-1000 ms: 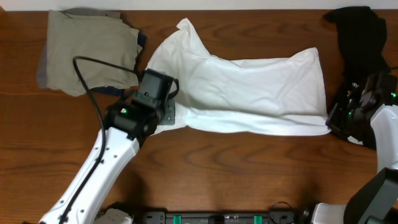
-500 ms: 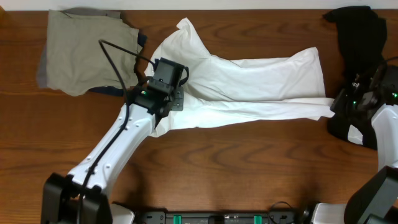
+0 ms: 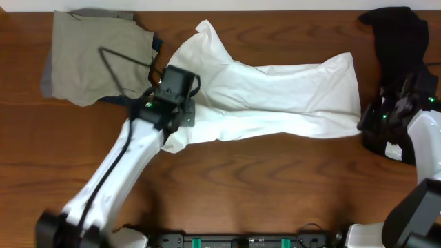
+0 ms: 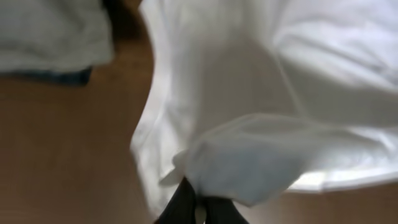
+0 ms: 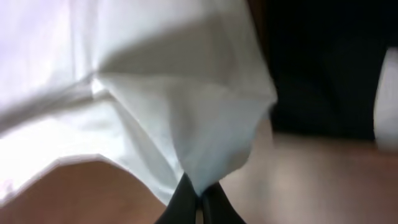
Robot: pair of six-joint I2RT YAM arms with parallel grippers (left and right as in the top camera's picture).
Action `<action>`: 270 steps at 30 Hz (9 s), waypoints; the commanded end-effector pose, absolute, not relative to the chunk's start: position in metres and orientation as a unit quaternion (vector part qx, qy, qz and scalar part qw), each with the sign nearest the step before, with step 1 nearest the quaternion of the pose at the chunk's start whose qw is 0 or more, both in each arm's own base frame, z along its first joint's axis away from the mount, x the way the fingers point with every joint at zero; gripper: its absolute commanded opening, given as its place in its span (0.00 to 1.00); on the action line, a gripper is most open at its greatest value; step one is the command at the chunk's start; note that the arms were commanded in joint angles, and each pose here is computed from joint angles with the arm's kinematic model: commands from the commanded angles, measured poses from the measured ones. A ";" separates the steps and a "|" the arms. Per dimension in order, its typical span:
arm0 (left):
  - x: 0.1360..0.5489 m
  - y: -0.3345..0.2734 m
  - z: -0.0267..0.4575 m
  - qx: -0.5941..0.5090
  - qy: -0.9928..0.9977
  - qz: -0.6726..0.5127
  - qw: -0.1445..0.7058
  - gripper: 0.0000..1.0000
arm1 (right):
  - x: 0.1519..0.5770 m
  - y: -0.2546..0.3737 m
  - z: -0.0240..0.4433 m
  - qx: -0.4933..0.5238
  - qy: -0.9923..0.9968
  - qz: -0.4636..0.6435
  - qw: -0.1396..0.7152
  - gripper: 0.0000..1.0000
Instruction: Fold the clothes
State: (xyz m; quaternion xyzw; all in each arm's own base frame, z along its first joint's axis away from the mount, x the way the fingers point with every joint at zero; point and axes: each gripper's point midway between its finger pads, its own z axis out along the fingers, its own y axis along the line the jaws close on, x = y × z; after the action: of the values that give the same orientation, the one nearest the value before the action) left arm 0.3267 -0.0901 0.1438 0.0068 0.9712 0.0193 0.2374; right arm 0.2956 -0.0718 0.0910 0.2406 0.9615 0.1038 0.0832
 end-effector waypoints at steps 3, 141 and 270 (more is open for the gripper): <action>0.286 -0.071 0.192 -0.027 0.965 0.009 0.260 0.06 | 0.264 -0.073 0.133 0.237 0.968 0.061 0.061 0.01; 0.625 -0.171 0.036 0.058 0.913 -0.117 0.386 0.79 | 0.448 -0.072 0.147 0.089 0.965 0.072 0.235 0.86; 0.533 -0.153 0.123 0.060 0.957 -0.082 0.272 0.29 | 0.540 -0.119 -0.005 0.130 0.949 0.001 0.286 0.01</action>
State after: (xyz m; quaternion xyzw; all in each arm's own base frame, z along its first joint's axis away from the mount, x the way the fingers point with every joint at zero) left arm 0.5341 -0.1526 0.1257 0.0601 0.9554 -0.0816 0.2774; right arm 0.5412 -0.1254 0.0050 0.1336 0.9462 -0.0024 0.2946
